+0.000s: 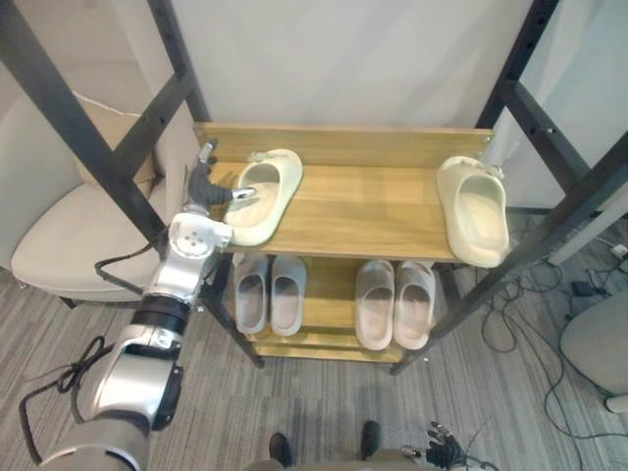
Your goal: Organize the slippers on the shoe rack
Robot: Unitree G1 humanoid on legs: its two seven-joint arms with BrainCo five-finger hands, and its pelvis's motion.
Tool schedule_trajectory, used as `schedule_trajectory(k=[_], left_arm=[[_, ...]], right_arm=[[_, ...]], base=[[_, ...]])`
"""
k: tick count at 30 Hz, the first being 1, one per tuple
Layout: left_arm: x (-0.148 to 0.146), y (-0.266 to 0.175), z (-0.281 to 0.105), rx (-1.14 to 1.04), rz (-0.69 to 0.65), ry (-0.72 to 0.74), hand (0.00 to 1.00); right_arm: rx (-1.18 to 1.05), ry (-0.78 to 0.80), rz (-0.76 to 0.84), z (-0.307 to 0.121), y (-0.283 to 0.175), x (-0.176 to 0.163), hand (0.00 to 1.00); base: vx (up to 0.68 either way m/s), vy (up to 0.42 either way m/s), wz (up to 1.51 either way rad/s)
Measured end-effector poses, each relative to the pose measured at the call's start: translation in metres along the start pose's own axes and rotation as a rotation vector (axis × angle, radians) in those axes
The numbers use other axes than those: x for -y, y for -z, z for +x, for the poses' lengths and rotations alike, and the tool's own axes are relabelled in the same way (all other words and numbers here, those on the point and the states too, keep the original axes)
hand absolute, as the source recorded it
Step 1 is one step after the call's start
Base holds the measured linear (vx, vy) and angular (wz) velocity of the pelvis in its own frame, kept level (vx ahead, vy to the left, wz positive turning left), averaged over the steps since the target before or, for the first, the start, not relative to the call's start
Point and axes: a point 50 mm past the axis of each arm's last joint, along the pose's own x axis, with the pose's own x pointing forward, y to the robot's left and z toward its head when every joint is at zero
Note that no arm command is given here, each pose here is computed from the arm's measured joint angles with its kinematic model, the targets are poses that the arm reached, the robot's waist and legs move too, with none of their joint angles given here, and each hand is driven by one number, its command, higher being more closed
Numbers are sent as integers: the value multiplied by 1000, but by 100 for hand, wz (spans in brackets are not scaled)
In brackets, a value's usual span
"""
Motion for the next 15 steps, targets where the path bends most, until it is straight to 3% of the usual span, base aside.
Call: schedule_trajectory(k=[15], left_arm=[[-15, -12, 0, 55, -38, -58, 0]], right_arm=[[1, -1, -7, 0, 0, 1, 0]], base=[[-1, -3, 2]])
